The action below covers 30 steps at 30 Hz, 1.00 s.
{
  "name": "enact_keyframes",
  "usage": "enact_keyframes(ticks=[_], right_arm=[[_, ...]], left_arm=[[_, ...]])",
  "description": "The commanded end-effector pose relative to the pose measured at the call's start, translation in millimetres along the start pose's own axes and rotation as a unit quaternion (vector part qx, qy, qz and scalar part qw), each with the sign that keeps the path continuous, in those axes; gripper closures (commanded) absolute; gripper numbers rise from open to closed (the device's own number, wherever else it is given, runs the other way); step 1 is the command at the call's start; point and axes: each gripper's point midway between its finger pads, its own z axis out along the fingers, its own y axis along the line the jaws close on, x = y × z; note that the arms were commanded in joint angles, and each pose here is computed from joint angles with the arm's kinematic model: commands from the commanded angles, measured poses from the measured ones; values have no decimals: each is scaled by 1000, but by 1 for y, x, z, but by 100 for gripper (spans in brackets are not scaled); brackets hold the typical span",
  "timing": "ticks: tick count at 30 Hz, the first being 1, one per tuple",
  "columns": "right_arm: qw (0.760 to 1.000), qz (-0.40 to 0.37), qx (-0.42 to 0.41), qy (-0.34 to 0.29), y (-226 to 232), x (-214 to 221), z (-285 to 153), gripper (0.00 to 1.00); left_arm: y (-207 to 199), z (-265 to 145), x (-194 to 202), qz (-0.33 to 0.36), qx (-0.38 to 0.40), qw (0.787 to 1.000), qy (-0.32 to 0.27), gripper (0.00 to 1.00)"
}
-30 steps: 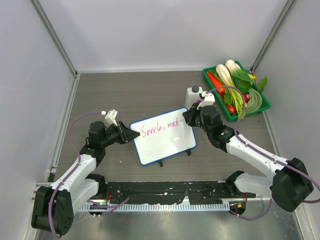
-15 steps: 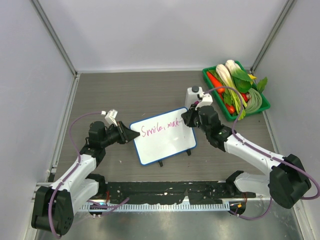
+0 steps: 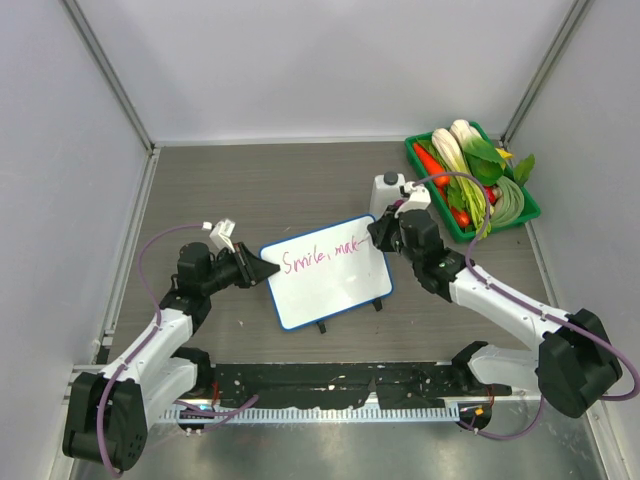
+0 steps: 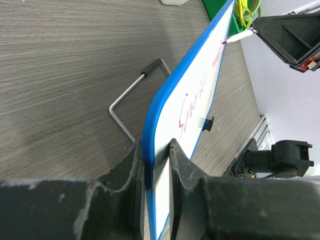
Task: Write a sentence on the whiteboard
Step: Write with the whiteboard marker on the whiteboard.
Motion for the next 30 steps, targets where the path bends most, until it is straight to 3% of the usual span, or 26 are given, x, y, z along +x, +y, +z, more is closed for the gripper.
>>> enact_keyframes(ticks=[1, 13, 30], right_arm=[[1000, 4, 22, -19, -5, -15, 5, 99], [999, 10, -21, -23, 15, -25, 9, 98], [999, 2, -20, 27, 1, 15, -1, 99]], left_arm=[[46, -3, -4, 42, -95, 994, -29, 100], [45, -3, -4, 43, -94, 994, -29, 100], [44, -3, -5, 44, -92, 994, -29, 100]])
